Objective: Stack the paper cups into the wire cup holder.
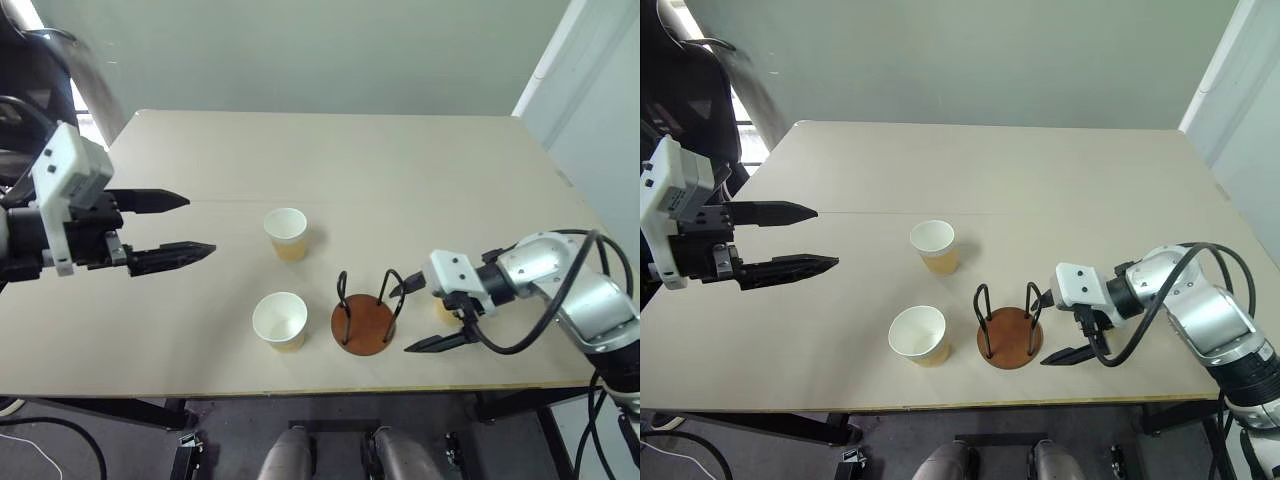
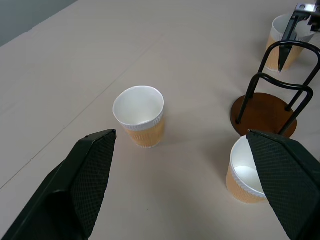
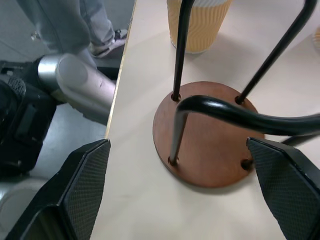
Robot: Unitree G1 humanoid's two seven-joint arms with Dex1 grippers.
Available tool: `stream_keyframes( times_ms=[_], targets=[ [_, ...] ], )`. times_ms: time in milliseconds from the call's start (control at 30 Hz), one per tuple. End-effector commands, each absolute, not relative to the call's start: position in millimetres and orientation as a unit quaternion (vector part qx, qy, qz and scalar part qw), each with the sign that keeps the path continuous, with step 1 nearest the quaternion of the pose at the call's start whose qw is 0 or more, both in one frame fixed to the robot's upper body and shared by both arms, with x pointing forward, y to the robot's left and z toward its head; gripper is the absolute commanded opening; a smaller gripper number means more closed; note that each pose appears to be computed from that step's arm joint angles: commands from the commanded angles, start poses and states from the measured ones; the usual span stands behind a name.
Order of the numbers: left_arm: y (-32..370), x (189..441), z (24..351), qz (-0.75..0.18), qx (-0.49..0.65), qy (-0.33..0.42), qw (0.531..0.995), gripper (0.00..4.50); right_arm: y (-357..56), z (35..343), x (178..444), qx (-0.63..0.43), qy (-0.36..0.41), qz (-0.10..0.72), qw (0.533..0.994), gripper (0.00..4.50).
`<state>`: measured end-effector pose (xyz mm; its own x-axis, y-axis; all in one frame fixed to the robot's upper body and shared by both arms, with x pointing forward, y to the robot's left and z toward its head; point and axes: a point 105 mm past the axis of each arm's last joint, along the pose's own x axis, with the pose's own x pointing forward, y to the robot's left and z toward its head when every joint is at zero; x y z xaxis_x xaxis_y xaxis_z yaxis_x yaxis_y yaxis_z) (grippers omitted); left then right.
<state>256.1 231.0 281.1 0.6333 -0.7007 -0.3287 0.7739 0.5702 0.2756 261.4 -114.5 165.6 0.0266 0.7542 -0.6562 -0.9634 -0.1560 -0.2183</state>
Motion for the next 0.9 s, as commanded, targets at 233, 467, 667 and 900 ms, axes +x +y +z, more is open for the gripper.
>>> stream_keyframes(
  times_ms=[233, 467, 667, 900],
  targets=[
    [221, 257, 295, -0.454, 0.208, 0.05, 0.865, 4.5, -142, 222, 264, -0.43, 0.113, 0.628, 0.639, 4.49],
    [190, 237, 287, -0.563, 0.202, 0.062, 0.799, 4.5, -188, 232, 259, -0.466, 0.175, 0.557, 0.665, 4.49],
    [177, 240, 263, -0.597, 0.217, 0.096, 0.767, 4.5, -191, 204, 253, -0.452, 0.209, 0.551, 0.67, 4.49],
    [165, 233, 260, -0.616, 0.217, 0.105, 0.75, 4.5, -189, 186, 255, -0.445, 0.22, 0.55, 0.672, 4.49]
  ],
)
